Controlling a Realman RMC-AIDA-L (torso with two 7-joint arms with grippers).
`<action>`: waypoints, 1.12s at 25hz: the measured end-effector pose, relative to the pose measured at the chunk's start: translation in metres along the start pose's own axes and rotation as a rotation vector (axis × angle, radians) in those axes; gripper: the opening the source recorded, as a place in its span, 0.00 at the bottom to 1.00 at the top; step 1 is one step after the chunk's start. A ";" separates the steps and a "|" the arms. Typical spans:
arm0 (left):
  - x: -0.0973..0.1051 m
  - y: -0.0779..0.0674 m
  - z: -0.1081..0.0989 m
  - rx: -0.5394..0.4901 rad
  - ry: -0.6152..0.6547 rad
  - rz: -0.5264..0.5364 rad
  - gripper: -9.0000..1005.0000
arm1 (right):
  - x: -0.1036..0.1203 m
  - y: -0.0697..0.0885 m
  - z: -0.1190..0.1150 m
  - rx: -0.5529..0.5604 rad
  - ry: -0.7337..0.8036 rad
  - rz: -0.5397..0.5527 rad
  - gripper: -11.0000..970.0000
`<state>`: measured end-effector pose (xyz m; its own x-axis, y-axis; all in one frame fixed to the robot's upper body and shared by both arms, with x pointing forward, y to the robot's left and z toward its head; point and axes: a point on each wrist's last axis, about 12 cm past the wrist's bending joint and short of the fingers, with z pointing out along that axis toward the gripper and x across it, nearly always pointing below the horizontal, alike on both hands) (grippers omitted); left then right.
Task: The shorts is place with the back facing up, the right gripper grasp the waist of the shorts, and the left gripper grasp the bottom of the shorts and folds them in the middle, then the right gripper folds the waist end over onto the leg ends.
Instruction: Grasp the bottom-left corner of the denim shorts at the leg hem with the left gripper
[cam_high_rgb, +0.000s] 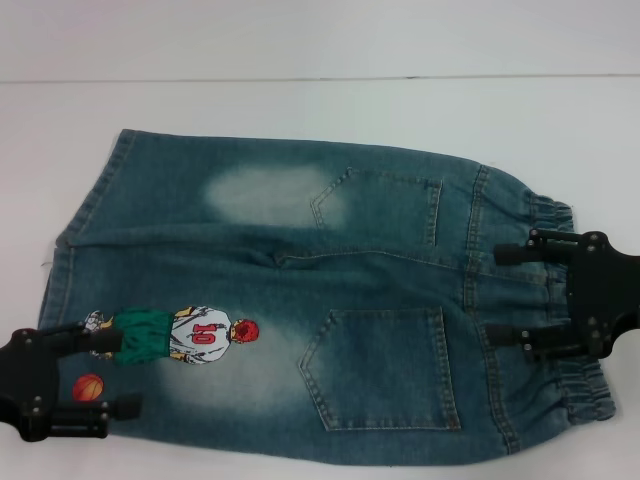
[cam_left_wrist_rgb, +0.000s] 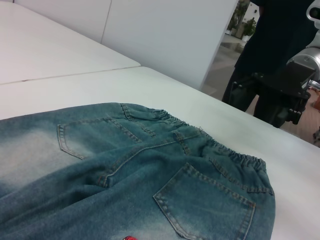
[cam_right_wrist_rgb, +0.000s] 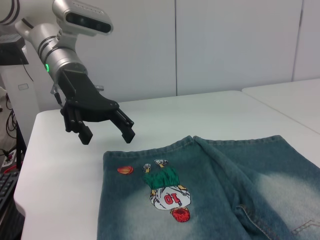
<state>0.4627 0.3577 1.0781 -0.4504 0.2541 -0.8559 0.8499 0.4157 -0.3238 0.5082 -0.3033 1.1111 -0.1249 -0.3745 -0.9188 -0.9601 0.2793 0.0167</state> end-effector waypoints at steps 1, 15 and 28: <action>0.000 0.000 0.000 -0.001 0.000 0.000 0.93 | 0.000 0.000 0.000 0.000 0.000 0.000 0.95; 0.000 0.001 0.001 -0.001 0.002 0.000 0.92 | 0.000 0.000 0.000 0.001 0.002 0.000 0.95; -0.001 0.001 0.001 -0.005 0.001 -0.003 0.91 | 0.000 0.000 -0.001 0.003 -0.002 0.000 0.95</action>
<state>0.4643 0.3571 1.0778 -0.4531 0.2539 -0.8545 0.8472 0.4209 -0.3242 0.5079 -0.3039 1.1110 -0.1246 -0.3731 -0.9194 -0.9593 0.2820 0.0156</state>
